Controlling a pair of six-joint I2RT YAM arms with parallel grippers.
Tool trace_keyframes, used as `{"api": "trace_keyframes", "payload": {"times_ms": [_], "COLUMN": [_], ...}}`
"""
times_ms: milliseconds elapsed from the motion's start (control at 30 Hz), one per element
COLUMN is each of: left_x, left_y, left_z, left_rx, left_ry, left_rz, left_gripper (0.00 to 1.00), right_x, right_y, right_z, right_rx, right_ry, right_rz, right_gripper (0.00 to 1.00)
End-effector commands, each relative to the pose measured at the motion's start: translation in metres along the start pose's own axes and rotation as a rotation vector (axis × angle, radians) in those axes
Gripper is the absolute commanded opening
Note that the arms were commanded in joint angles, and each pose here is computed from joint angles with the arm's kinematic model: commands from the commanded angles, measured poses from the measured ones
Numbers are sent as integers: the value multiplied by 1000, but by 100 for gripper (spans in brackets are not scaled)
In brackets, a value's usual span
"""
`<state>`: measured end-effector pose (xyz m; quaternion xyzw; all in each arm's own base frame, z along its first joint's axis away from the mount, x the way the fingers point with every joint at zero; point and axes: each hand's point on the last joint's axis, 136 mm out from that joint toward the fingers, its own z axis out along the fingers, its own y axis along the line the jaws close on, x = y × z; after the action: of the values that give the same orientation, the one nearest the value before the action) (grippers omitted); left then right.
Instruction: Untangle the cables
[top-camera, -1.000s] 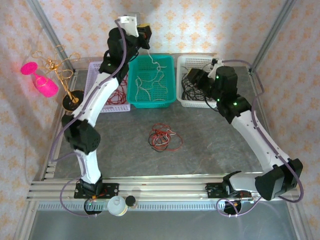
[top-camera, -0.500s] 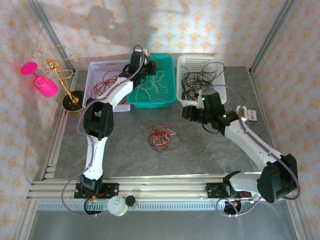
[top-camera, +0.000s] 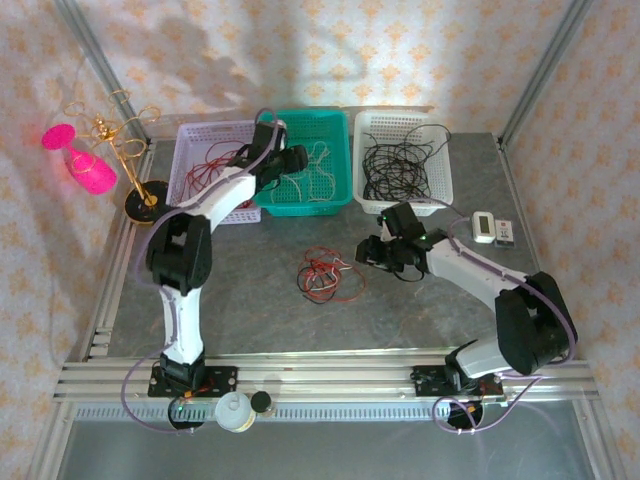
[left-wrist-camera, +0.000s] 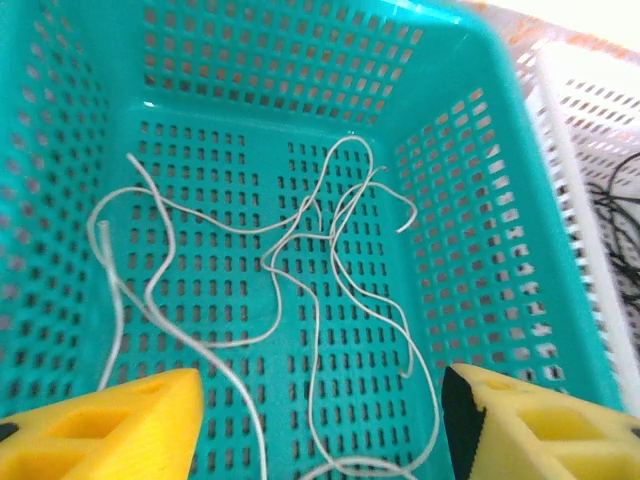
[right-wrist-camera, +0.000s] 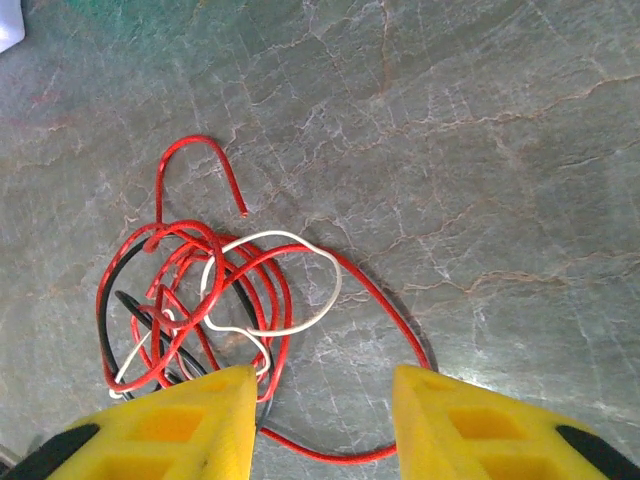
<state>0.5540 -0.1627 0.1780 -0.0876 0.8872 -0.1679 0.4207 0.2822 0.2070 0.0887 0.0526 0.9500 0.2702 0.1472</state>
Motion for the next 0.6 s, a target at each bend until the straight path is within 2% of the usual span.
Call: {"api": "trace_keyframes", "payload": {"times_ms": [0,267,567], "left_x": [-28,22,60], "left_y": [-4,15,33], "left_z": [-57,-125,-158], "left_rx": [4,38,30], "left_ry": [-100,-82,-47], "left_rz": [0,-13,-9], "left_gripper": [66,67,68], "right_x": [-2,-1,0], "right_y": [2,2,0], "right_z": [9,26,39], "right_rx": [2,38,68], "right_ry": [-1,36,59], "right_rz": [53,153,242], "right_gripper": [41,43,44]}}
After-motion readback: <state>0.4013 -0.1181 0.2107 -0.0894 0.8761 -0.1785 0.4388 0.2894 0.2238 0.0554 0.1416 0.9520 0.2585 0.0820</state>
